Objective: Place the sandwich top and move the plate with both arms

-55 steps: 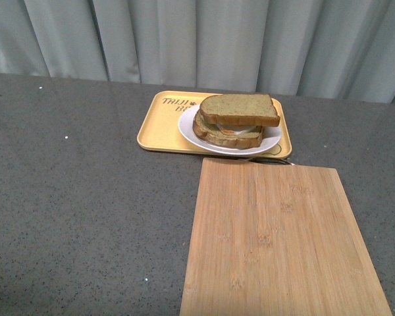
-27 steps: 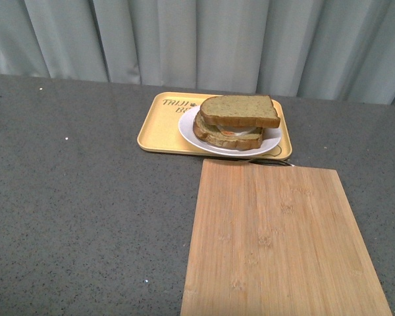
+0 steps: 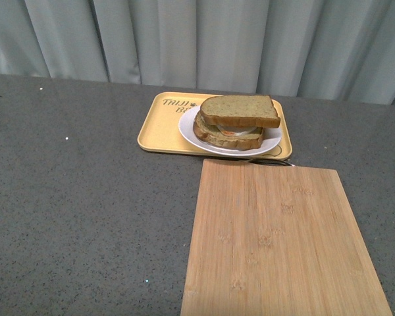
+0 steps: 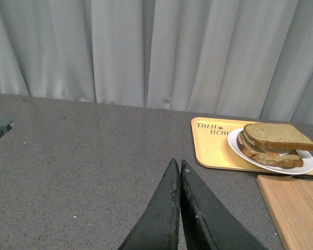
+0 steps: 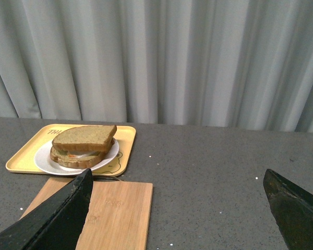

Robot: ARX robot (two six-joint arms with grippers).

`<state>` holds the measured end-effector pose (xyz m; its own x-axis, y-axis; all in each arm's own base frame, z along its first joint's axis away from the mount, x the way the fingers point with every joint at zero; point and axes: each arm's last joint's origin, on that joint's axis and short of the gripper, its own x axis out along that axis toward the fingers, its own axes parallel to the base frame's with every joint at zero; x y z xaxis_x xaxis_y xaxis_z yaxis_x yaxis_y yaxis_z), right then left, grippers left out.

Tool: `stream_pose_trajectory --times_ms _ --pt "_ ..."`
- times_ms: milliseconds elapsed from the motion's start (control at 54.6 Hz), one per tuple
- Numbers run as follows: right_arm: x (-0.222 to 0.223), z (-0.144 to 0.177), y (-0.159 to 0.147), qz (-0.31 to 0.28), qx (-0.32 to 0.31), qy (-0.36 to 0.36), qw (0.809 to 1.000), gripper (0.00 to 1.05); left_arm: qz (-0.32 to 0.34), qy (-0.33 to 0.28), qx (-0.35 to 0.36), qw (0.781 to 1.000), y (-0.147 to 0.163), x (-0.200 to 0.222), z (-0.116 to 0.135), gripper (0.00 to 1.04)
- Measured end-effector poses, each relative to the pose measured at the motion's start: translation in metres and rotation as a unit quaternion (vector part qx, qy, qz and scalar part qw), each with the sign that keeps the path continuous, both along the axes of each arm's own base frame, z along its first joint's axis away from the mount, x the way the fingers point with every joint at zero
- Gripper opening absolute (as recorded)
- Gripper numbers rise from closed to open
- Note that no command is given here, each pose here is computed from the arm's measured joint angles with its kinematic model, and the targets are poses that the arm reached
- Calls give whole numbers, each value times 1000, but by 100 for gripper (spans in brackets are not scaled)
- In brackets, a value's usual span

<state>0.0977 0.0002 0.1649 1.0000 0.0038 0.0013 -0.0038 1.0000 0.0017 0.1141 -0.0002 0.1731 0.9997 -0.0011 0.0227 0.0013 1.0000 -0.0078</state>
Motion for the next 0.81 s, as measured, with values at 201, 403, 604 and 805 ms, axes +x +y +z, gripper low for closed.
stream_pose_trajectory --times_ms 201,403,604,805 --pt "0 0 0 0 0 0 1000 95 0 0 0 1000 0 -4 0 4" --pt "0 0 0 0 0 0 1000 95 -1 17 0 1000 0 -13 -5 4" --pt "0 0 0 0 0 0 1000 95 -1 4 0 1000 0 -17 -4 4" --pt "0 0 0 0 0 0 1000 95 -1 3 0 1000 0 -17 -3 22"
